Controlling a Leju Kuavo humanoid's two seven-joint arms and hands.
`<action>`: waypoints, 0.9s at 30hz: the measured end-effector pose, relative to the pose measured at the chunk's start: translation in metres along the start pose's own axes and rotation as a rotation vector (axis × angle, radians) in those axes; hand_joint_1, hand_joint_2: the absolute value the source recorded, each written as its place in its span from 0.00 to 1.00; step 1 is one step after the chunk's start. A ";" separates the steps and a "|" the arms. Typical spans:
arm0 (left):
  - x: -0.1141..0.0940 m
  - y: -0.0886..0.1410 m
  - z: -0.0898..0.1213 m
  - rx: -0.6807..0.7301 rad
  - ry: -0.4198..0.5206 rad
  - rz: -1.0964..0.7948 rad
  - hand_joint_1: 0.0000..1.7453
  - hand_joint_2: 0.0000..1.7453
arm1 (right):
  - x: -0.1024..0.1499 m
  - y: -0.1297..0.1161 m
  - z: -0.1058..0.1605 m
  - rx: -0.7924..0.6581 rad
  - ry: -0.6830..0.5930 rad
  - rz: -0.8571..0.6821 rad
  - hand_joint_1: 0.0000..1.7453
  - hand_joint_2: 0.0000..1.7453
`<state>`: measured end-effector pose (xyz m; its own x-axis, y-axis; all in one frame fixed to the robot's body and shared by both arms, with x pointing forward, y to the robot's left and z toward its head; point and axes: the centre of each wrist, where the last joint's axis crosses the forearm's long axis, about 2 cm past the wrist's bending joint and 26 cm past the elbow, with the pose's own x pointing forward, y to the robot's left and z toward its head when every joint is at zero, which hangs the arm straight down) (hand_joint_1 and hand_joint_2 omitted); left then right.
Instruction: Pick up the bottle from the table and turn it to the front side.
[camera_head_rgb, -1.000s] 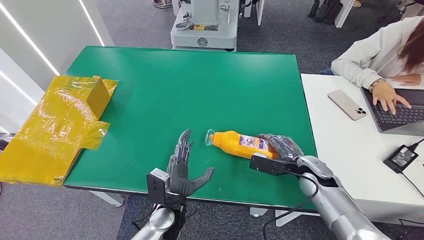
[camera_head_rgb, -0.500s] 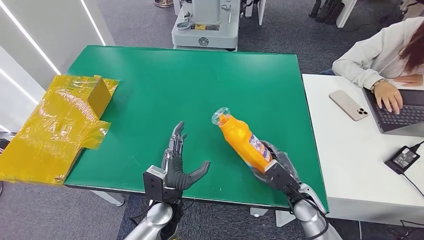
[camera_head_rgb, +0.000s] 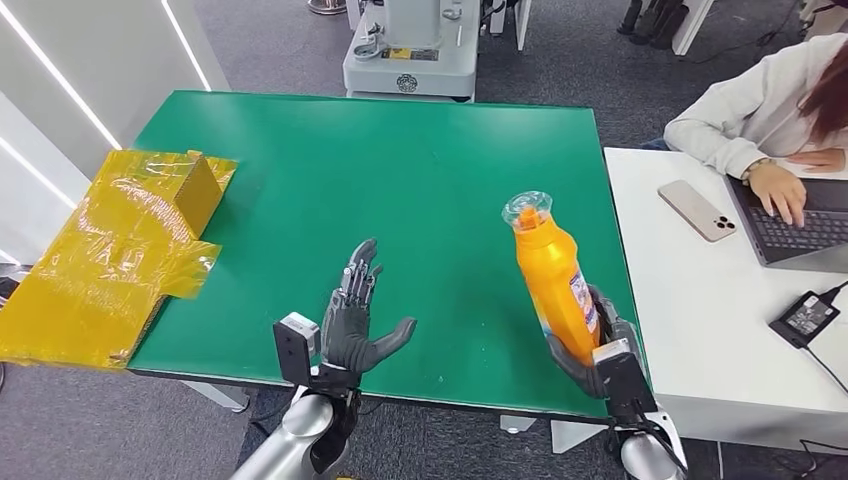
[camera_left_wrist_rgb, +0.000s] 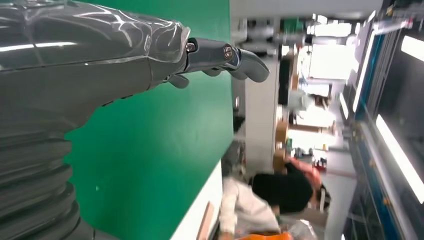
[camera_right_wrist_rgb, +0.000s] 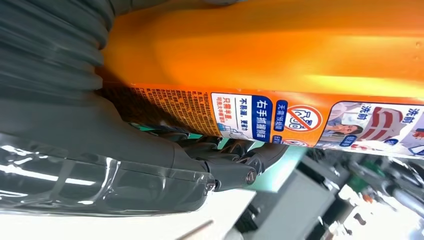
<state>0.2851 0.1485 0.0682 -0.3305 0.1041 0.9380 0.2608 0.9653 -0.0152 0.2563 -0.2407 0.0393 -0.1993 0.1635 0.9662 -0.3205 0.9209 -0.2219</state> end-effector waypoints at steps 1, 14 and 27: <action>0.000 0.001 -0.007 -0.048 0.024 0.058 0.00 1.00 | 0.007 0.004 0.002 -0.020 -0.037 -0.006 1.00 1.00; 0.015 0.007 -0.089 -0.250 0.102 0.183 0.00 1.00 | 0.050 0.038 -0.032 0.042 -0.213 0.014 1.00 1.00; 0.040 0.004 -0.127 -0.316 0.070 0.164 0.00 1.00 | 0.060 0.024 -0.045 -0.040 -0.220 0.037 1.00 1.00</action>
<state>0.3876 0.1261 0.1499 -0.2012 0.2240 0.9536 0.5760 0.8145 -0.0698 0.2784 -0.1930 0.0975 -0.4084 0.1203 0.9048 -0.2730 0.9298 -0.2469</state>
